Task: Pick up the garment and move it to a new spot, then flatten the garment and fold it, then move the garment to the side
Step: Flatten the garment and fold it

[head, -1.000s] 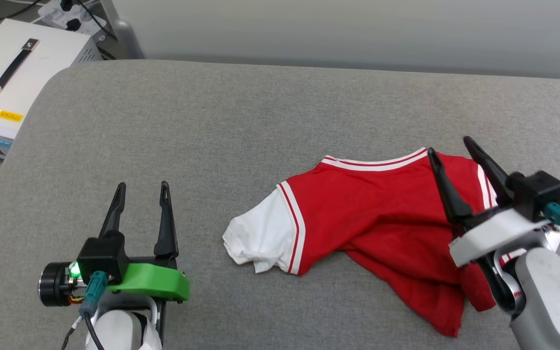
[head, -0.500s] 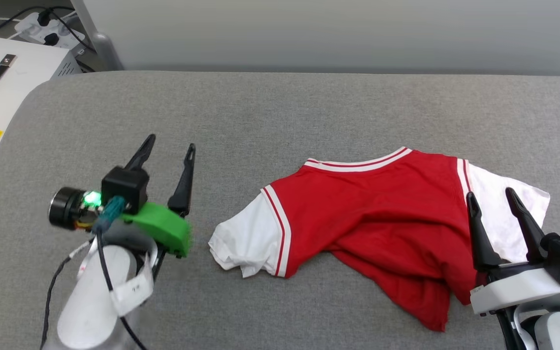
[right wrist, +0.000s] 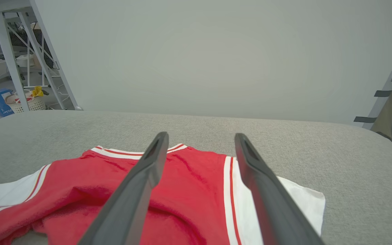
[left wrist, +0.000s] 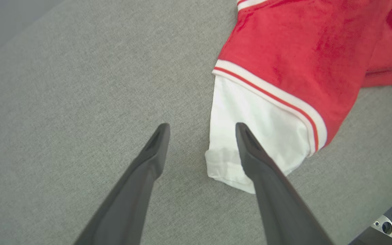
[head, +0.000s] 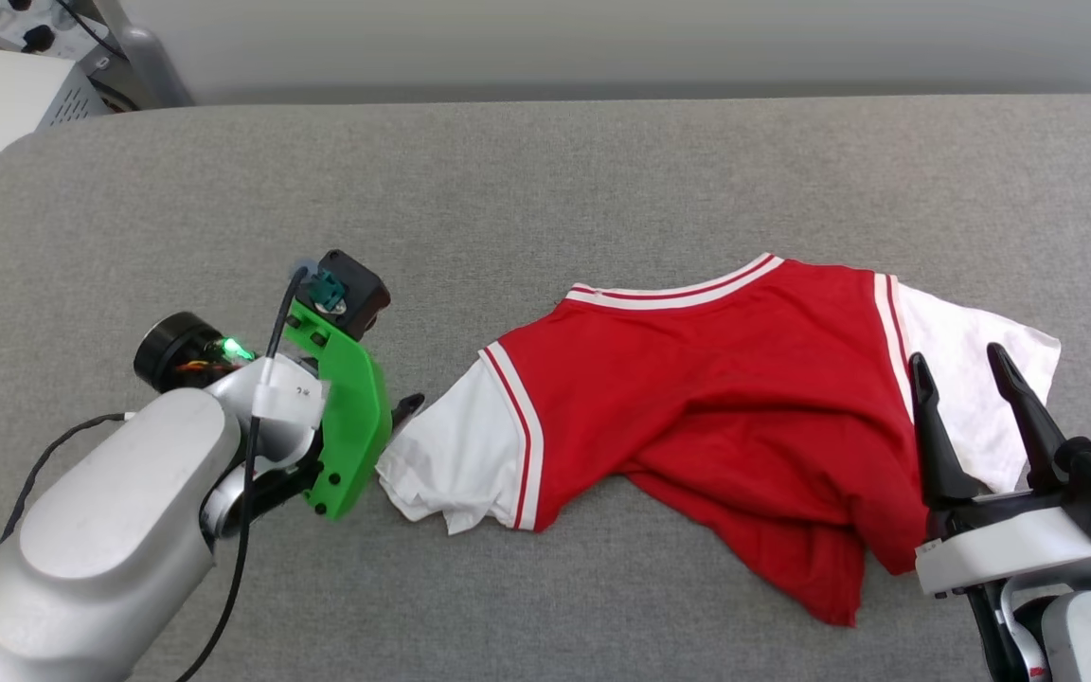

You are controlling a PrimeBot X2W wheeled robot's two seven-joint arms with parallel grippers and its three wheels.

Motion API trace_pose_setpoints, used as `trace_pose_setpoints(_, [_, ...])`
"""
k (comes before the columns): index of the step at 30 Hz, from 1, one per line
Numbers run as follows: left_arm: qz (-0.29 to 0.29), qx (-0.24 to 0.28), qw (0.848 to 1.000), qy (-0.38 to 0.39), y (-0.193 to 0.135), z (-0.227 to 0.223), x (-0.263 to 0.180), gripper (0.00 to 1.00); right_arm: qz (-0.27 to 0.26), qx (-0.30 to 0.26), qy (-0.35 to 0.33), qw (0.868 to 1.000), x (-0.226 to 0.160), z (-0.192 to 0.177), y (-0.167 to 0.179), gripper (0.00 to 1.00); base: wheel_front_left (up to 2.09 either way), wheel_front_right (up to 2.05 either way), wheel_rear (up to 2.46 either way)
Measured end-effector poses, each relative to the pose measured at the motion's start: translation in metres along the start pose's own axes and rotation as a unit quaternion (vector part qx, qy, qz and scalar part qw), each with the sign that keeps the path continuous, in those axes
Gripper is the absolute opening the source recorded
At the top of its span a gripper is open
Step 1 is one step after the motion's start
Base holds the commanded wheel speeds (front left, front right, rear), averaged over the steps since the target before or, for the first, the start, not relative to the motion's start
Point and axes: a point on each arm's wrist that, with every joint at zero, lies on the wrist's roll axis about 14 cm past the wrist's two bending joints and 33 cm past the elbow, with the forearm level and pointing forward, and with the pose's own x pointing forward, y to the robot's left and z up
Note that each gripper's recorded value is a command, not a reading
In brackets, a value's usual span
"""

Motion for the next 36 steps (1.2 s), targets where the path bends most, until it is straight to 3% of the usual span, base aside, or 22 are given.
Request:
trace_pose_setpoints(10, [-0.061, -0.003, 0.987, 0.146, -0.018, -0.074, 0.028, 1.00, -0.014, -0.005, 0.010, 1.000, 0.010, -0.010, -0.011, 1.00, 0.00, 0.00, 0.00])
trace_pose_setpoints(17, [-0.071, -0.004, 0.982, 0.177, -0.016, -0.090, 0.047, 1.00, -0.020, -0.006, 0.021, 1.000, 0.013, -0.019, -0.016, 1.00, 0.00, 0.00, 0.00])
trace_pose_setpoints(18, [-0.073, -0.002, 0.981, 0.177, -0.015, -0.089, 0.049, 0.20, -0.021, -0.006, 0.023, 1.000, 0.013, -0.020, -0.017, 1.00, 0.00, 0.00, 0.00])
trace_pose_setpoints(19, [-0.073, -0.002, 0.982, 0.173, -0.014, -0.088, 0.051, 0.00, -0.022, -0.006, 0.023, 0.999, 0.013, -0.020, -0.017, 1.00, 0.00, 0.00, 0.00])
trace_pose_setpoints(26, [-0.063, -0.004, 0.990, 0.125, -0.003, -0.066, 0.053, 0.00, -0.033, -0.010, 0.018, 0.999, 0.013, -0.017, -0.025, 1.00, 0.00, 0.00, 0.00])
trace_pose_setpoints(36, [0.018, -0.021, 0.993, 0.119, 0.062, -0.056, 0.046, 0.00, -0.049, -0.016, 0.015, 0.999, 0.008, -0.013, -0.035, 1.00, 0.00, 0.00, 0.00])
